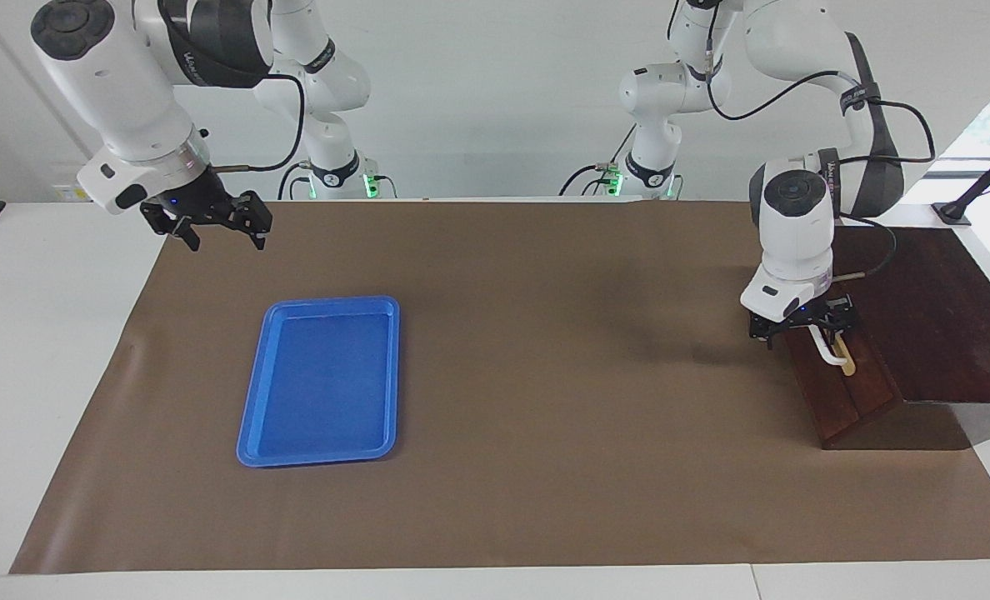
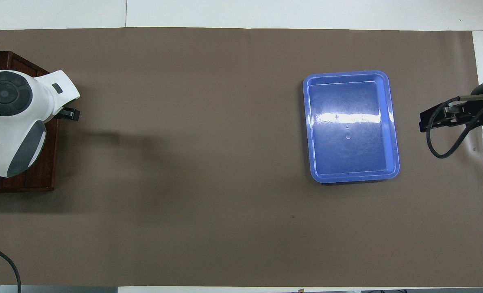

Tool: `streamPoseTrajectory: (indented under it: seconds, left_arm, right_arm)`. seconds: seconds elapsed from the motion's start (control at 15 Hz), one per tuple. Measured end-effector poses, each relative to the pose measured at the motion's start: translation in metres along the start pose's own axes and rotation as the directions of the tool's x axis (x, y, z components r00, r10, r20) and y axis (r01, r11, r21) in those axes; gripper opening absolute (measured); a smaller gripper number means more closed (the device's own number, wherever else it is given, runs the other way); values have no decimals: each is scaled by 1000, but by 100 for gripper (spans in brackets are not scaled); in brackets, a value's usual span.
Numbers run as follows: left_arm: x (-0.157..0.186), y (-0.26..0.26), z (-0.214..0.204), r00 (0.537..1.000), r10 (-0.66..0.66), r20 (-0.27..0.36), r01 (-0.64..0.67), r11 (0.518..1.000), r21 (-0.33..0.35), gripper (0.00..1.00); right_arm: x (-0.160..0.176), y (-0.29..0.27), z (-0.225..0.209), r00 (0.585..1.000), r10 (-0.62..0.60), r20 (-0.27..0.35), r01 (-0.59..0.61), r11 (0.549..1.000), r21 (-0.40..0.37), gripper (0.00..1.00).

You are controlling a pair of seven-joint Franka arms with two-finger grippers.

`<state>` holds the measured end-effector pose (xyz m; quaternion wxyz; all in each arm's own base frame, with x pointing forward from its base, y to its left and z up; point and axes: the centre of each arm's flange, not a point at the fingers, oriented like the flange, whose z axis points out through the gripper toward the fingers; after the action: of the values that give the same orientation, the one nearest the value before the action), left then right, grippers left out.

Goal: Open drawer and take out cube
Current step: 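Pull the wooden drawer open toward the robot with the left gripper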

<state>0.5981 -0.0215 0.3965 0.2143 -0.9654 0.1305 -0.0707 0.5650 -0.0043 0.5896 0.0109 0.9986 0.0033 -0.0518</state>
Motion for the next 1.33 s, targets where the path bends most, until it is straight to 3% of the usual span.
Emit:
streamPoseTrajectory:
  seconds: [0.53,0.8,1.33]
  left_arm:
    - [-2,19,4,998,-65,-22,64,998,-23,100]
    - [8,64,-18,988,-153,-30,149,983,-110,100]
    - [14,112,-42,962,-274,-11,266,942,-204,100]
  right_arm:
    - [-1,18,0,999,32,1,-32,999,3,100]
    - [-1,18,1,999,32,1,-32,999,3,100]
    - [-1,18,1,999,32,2,-32,999,3,100]
